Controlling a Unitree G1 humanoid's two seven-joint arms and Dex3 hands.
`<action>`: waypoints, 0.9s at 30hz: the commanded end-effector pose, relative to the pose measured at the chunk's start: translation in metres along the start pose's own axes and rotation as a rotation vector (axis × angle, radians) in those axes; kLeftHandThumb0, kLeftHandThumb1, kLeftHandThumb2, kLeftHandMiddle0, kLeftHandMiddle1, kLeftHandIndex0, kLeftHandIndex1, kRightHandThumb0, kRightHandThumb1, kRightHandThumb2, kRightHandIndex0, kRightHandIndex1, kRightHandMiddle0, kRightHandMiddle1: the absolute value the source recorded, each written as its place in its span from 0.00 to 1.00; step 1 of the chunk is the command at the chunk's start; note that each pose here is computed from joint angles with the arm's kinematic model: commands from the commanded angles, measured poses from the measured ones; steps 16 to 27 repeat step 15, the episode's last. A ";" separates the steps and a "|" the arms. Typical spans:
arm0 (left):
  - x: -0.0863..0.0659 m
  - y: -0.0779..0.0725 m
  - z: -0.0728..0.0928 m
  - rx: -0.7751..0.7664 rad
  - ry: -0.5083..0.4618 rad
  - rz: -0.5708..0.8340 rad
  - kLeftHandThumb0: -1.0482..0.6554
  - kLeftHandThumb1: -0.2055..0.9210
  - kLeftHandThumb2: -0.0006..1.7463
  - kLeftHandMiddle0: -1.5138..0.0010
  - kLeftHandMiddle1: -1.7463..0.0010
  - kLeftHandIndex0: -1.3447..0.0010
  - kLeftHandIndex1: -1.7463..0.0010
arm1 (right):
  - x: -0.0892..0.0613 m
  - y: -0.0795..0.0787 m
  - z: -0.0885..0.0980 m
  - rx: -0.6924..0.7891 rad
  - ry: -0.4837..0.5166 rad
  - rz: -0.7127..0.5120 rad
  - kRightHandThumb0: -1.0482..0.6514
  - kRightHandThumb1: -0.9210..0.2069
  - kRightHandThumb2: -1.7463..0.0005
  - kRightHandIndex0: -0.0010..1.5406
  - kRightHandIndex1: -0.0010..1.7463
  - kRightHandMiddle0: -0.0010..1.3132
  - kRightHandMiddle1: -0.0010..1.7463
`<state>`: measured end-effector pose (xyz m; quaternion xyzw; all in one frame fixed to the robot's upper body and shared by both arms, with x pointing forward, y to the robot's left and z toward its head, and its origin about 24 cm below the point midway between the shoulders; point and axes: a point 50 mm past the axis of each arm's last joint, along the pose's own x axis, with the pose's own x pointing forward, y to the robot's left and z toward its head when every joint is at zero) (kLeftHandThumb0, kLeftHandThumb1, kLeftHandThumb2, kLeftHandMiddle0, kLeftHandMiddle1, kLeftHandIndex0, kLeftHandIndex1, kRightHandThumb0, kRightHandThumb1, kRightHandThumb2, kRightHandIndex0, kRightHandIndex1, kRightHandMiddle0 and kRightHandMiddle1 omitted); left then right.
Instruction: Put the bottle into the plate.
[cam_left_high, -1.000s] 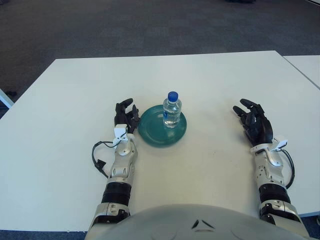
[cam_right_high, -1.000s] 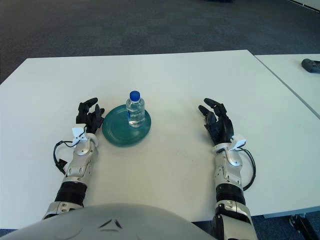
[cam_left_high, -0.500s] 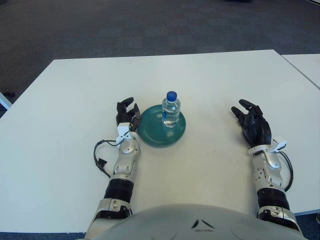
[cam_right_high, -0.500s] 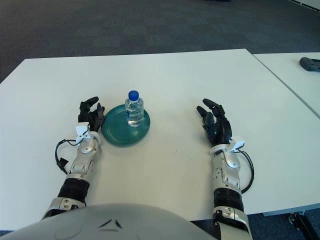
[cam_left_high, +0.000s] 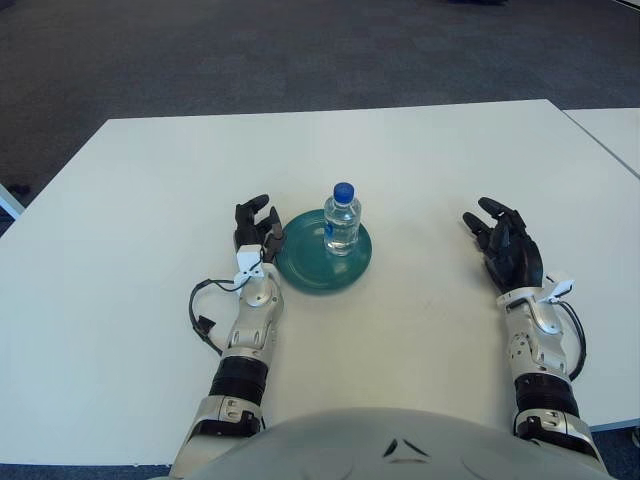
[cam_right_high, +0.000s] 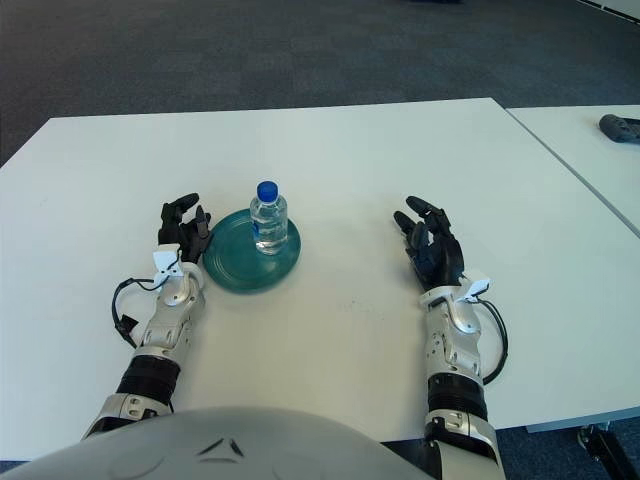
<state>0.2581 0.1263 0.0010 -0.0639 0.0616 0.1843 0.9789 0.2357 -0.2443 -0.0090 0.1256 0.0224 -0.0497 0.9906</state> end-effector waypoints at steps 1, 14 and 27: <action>-0.015 -0.034 -0.014 -0.112 0.136 -0.031 0.25 1.00 0.38 0.64 0.49 0.80 0.31 | -0.018 -0.005 -0.031 0.050 0.154 -0.045 0.26 0.00 0.65 0.32 0.29 0.08 0.48; -0.017 -0.036 -0.013 -0.086 0.121 -0.034 0.25 1.00 0.40 0.62 0.53 0.72 0.32 | -0.016 -0.009 -0.031 0.085 0.147 -0.031 0.28 0.00 0.65 0.30 0.28 0.07 0.47; -0.018 -0.035 -0.013 -0.079 0.118 -0.036 0.25 1.00 0.40 0.62 0.53 0.72 0.32 | -0.016 -0.010 -0.033 0.087 0.149 -0.030 0.28 0.00 0.65 0.30 0.28 0.07 0.47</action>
